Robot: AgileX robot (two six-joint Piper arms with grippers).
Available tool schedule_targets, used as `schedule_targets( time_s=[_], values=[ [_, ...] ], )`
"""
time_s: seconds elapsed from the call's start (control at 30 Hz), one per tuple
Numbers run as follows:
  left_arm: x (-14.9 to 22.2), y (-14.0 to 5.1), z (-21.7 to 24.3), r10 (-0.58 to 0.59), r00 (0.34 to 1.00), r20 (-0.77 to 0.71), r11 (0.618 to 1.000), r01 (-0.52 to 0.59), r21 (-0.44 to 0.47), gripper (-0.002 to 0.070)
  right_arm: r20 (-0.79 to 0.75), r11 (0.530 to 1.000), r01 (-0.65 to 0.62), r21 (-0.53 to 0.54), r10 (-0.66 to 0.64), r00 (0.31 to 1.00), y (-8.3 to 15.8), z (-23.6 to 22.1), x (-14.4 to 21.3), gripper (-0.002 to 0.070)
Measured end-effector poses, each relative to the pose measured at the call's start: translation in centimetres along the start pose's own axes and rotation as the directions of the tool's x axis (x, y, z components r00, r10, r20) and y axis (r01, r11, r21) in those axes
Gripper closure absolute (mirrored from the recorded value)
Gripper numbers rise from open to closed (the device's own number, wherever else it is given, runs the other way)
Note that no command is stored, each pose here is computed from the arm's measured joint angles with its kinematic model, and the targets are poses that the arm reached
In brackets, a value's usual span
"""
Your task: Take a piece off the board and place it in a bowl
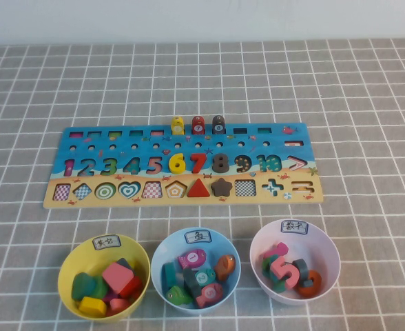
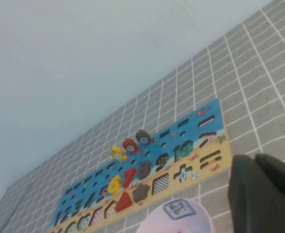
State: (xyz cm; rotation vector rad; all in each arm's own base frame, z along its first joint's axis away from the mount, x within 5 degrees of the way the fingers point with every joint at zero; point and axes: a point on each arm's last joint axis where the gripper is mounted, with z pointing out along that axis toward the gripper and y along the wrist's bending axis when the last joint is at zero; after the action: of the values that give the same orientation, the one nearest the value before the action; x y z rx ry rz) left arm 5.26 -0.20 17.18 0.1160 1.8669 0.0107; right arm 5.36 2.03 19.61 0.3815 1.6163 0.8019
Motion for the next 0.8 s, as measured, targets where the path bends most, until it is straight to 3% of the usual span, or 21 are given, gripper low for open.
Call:
schedule_targets(
  time_s=[0.2,0.4,0.6,0.8],
  values=[
    [0.0,0.0,0.0,0.000,1.000,0.000,1.000,0.000,0.000,0.0675,-0.076,1.000,-0.010,-0.026,0.008,0.997,1.9,0.2,-1.2,0.0694],
    [0.0,0.0,0.0,0.000,1.000,0.000,1.000,0.000,0.000,0.0676,-0.335,0.993,0.114,-0.007,-0.110,0.936,5.5,2.2,-3.6,0.0694],
    [0.0,0.0,0.0,0.000,1.000,0.000,1.000,0.000,0.000,0.0675,-0.635,0.967,0.255,0.018,-0.186,0.750,7.4,5.7,-5.5,0.0694],
    [0.0,0.0,0.0,0.000,1.000,0.000,1.000,0.000,0.000,0.0675,-0.794,0.942,0.333,0.033,-0.178,0.581,8.0,9.8,-7.0,0.0694]
  ],
)
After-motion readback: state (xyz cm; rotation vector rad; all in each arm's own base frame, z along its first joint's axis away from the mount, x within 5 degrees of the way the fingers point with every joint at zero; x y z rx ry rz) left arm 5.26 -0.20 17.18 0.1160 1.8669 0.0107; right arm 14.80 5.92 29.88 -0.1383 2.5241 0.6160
